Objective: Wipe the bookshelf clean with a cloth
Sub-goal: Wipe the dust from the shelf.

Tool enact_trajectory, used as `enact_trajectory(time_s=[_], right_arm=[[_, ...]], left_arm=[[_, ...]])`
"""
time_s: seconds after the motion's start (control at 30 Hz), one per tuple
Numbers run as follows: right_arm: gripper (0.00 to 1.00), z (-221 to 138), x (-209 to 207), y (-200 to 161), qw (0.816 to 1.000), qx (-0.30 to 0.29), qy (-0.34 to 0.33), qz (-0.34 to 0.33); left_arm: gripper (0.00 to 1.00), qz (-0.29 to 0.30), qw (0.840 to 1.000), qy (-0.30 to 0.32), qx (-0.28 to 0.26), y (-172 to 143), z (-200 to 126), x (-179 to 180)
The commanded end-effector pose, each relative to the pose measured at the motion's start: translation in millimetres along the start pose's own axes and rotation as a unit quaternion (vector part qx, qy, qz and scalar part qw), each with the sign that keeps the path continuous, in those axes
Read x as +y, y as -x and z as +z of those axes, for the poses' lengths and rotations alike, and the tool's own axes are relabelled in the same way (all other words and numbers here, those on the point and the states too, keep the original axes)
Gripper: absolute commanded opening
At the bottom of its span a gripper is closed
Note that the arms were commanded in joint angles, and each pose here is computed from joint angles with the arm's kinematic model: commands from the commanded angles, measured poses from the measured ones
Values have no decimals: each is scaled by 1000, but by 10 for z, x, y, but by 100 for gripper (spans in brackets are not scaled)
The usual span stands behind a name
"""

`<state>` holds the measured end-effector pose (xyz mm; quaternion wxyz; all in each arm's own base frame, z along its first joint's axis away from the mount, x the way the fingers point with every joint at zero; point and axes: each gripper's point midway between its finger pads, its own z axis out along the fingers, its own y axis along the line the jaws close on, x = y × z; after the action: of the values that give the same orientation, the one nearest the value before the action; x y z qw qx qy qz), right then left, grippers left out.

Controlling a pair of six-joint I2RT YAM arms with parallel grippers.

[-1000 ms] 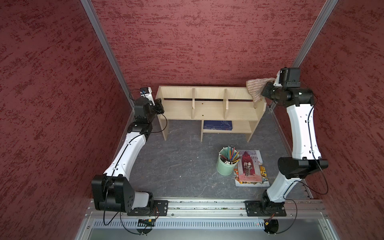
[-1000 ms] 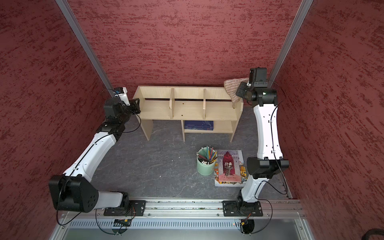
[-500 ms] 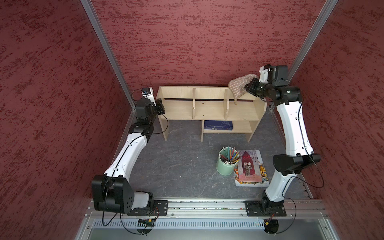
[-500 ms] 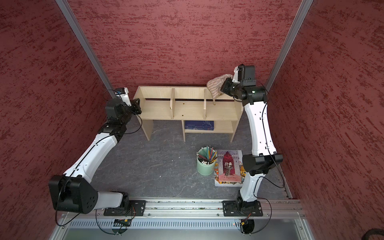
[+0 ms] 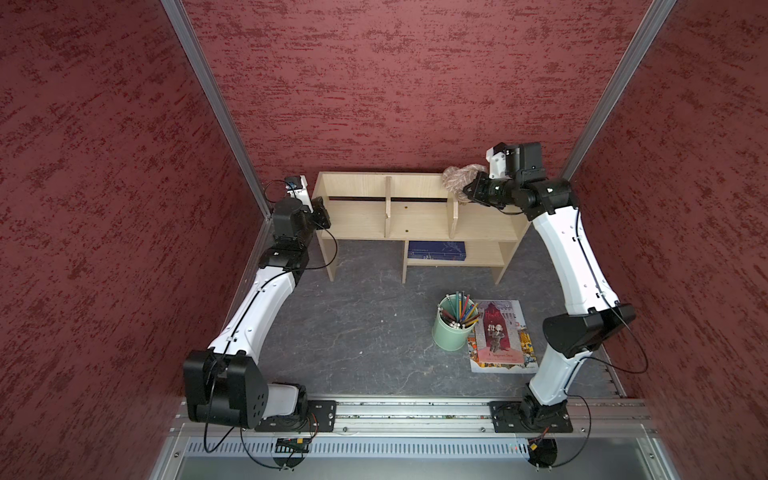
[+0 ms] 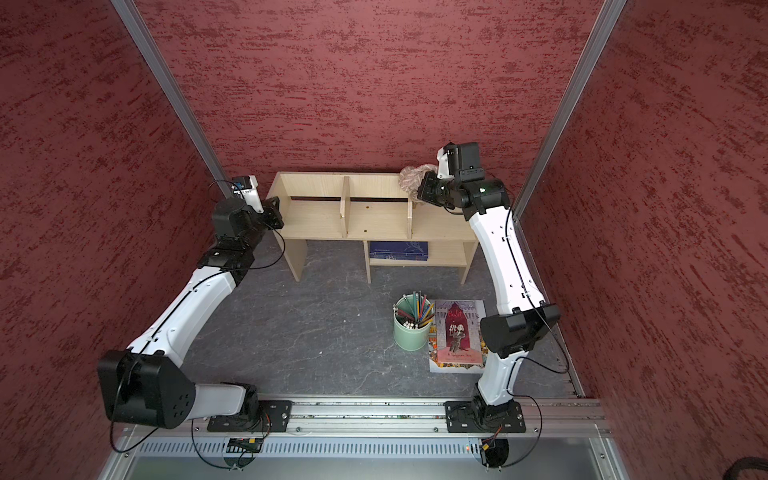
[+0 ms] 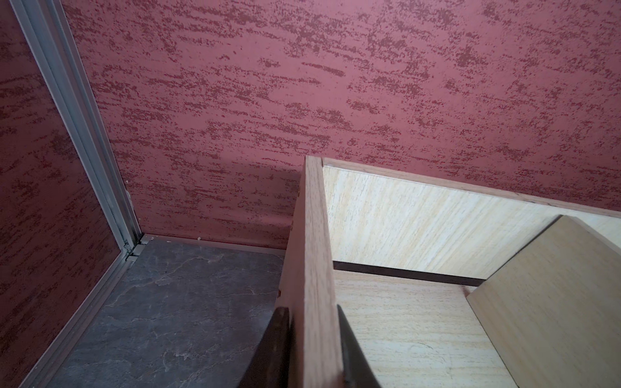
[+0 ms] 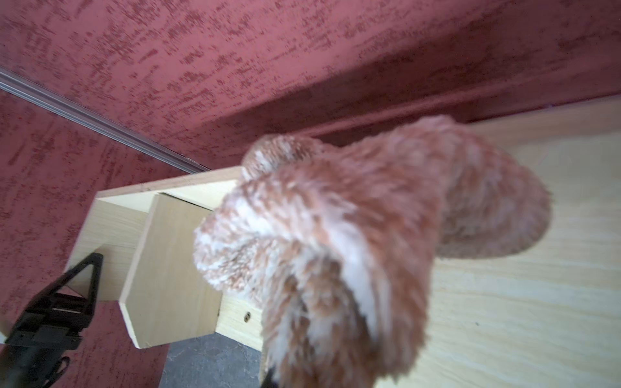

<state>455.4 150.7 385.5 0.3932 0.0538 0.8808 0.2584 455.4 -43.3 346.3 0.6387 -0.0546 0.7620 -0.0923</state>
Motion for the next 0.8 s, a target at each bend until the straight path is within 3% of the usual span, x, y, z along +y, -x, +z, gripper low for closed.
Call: enact_trajectory(time_s=[0.0, 0.23, 0.4, 0.6, 0.77], right_arm=[[0, -398, -110, 3, 998, -32, -50, -37], [0, -803, -747, 100, 976, -56, -204, -55], [0, -1056, -1037, 308, 964, -83, -250, -36], [0, -955, -1116, 476, 964, -95, -247, -13], [0, -590, -758, 617, 987, -92, -133, 1]], left_arm=[[0, -41, 996, -67, 51, -310, -42, -362], [0, -38, 996, -60, 47, -307, -52, -351], [0, -37, 997, -56, 44, -299, -65, -336], [0, -34, 997, -47, 45, -316, -56, -320], [0, -35, 997, -48, 48, -329, -41, -322]])
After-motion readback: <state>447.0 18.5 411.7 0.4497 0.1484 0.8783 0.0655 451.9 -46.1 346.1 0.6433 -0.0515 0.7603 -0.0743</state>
